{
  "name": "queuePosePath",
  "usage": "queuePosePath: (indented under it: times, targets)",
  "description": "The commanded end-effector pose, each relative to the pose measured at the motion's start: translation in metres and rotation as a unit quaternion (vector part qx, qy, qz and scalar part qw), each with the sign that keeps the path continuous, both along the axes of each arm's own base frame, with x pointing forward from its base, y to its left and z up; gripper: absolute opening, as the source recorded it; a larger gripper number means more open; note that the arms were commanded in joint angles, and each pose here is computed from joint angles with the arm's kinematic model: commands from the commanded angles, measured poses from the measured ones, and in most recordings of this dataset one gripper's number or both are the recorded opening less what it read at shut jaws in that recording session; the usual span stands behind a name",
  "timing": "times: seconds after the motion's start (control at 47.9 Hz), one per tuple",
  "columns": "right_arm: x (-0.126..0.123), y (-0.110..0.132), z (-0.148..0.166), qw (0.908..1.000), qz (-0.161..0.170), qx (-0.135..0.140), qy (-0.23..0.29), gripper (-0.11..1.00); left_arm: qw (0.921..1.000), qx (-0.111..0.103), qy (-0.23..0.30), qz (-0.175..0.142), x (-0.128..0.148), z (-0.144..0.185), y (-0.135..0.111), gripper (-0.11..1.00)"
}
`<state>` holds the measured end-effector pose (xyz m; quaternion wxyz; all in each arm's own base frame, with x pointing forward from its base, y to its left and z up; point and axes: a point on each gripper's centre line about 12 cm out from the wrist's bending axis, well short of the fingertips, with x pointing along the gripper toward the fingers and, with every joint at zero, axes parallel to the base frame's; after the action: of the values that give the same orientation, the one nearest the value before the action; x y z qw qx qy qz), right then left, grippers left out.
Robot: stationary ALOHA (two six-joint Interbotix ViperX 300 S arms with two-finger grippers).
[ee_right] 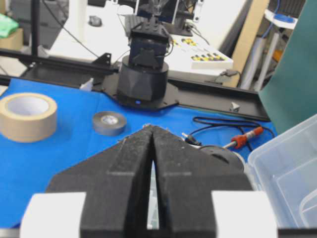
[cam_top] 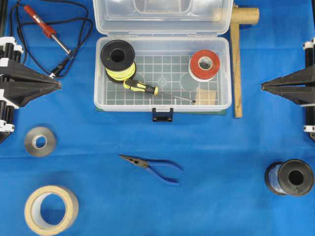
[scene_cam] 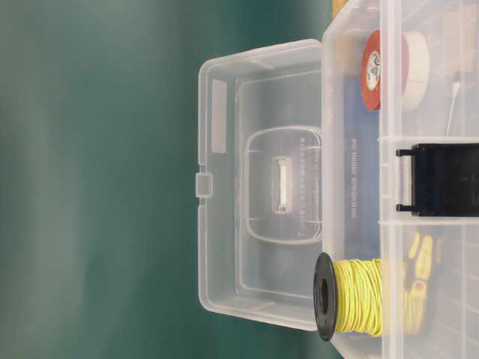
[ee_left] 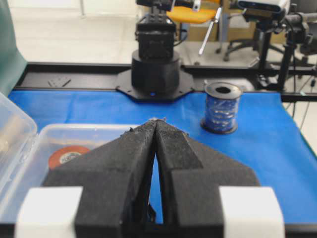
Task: Pick the screwdriver from the toolbox among several items.
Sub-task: 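Move the right gripper over the yellow-black screwdriver in the toolbox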
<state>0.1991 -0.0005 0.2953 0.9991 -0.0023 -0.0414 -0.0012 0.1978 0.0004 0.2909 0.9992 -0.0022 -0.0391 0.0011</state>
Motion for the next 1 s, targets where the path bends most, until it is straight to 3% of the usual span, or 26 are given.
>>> queuePosePath:
  times: [0.0, 0.209, 0.355, 0.438, 0.542, 0.73, 0.855, 0.981]
  targets:
    - [0.005, -0.001, 0.006, 0.9998, -0.001, 0.02, -0.002, 0.0, 0.9999, -0.007, -0.007, 0.005, 0.004, 0.007, 0.002, 0.0]
    - [0.043, -0.008, 0.021, 0.9927, -0.018, 0.078, 0.09, 0.0, 1.0, -0.007, -0.004, 0.005, 0.005, 0.005, 0.002, 0.0]
    - [0.084, -0.024, 0.026, 0.9745, -0.05, 0.139, 0.169, 0.0, 0.9999, -0.007, -0.005, 0.006, 0.007, 0.004, 0.002, 0.0]
    - [0.107, -0.037, 0.02, 0.9599, -0.072, 0.162, 0.217, 0.0, 0.9999, -0.007, -0.007, 0.006, 0.009, 0.003, 0.002, 0.0]
    - [0.14, -0.053, 0.002, 0.9352, -0.097, 0.191, 0.282, 0.0, 0.9999, -0.009, -0.012, 0.007, 0.01, 0.003, 0.002, 0.0]
    - [0.195, -0.07, -0.024, 0.8946, -0.116, 0.214, 0.374, 0.02, 0.9996, -0.013, -0.022, 0.008, 0.013, 0.003, 0.003, 0.0]
    - [0.223, -0.08, -0.042, 0.8735, -0.126, 0.226, 0.412, 0.23, 0.9994, -0.016, -0.03, 0.009, 0.014, 0.004, 0.003, 0.0]
    - [0.248, -0.088, -0.064, 0.8581, -0.137, 0.24, 0.433, 0.57, 0.9992, -0.016, -0.037, 0.009, 0.015, 0.005, 0.003, 0.0]
